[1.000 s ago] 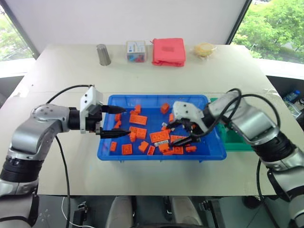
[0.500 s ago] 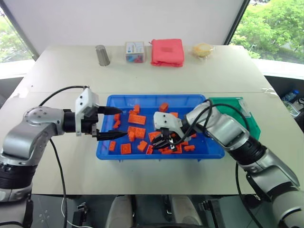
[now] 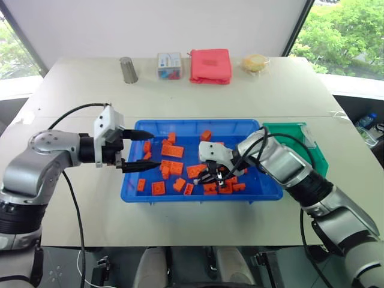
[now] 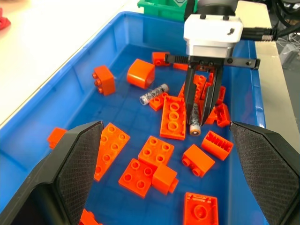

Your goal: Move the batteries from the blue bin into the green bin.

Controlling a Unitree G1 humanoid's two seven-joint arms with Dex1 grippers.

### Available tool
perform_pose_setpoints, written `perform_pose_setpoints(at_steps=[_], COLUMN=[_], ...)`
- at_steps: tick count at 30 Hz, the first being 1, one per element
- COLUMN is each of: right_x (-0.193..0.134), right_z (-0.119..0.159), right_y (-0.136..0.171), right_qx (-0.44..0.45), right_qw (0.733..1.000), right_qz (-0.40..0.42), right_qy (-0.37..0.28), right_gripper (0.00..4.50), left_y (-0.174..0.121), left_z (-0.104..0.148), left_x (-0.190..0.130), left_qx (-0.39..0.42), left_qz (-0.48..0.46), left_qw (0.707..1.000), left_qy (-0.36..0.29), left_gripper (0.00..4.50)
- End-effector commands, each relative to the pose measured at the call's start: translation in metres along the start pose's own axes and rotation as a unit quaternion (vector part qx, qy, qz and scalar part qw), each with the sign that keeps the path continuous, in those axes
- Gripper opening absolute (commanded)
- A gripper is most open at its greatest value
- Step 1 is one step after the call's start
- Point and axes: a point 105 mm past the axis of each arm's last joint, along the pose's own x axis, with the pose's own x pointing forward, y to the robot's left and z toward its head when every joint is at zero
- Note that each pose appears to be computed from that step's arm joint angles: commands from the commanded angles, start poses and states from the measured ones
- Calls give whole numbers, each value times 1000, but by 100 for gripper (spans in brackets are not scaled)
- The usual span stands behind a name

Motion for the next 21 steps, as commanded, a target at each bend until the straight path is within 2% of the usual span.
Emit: perform_pose_setpoints(at_steps=[1, 7, 11, 13, 15, 21], right_x=[4, 3, 6, 8, 10, 12], right_z=[-9, -13, -16, -18, -20, -25], right_y=[-1, 7, 5, 5, 4, 6], right_qx=[-18, -48, -36, -40, -42, -40], right_qw=[1000, 998, 998, 998, 998, 998], right_qz=[-2, 19, 13, 9, 5, 10], right_qy=[25, 40, 41, 44, 48, 53], right_gripper=[74, 74, 74, 126, 202, 202], left_y=[1, 2, 3, 3, 3, 6], left_z=[8, 9, 9, 9, 9, 10], left_x=[0, -1, -2, -2, -2, -3], left_qx=[14, 14, 14, 14, 15, 18], left_qz=[0, 3, 6, 6, 6, 9], left_qw=[1000, 1000, 1000, 1000, 1000, 1000], left_qy=[-8, -10, -10, -10, -11, -11], left_gripper=[450, 450, 450, 450, 450, 450])
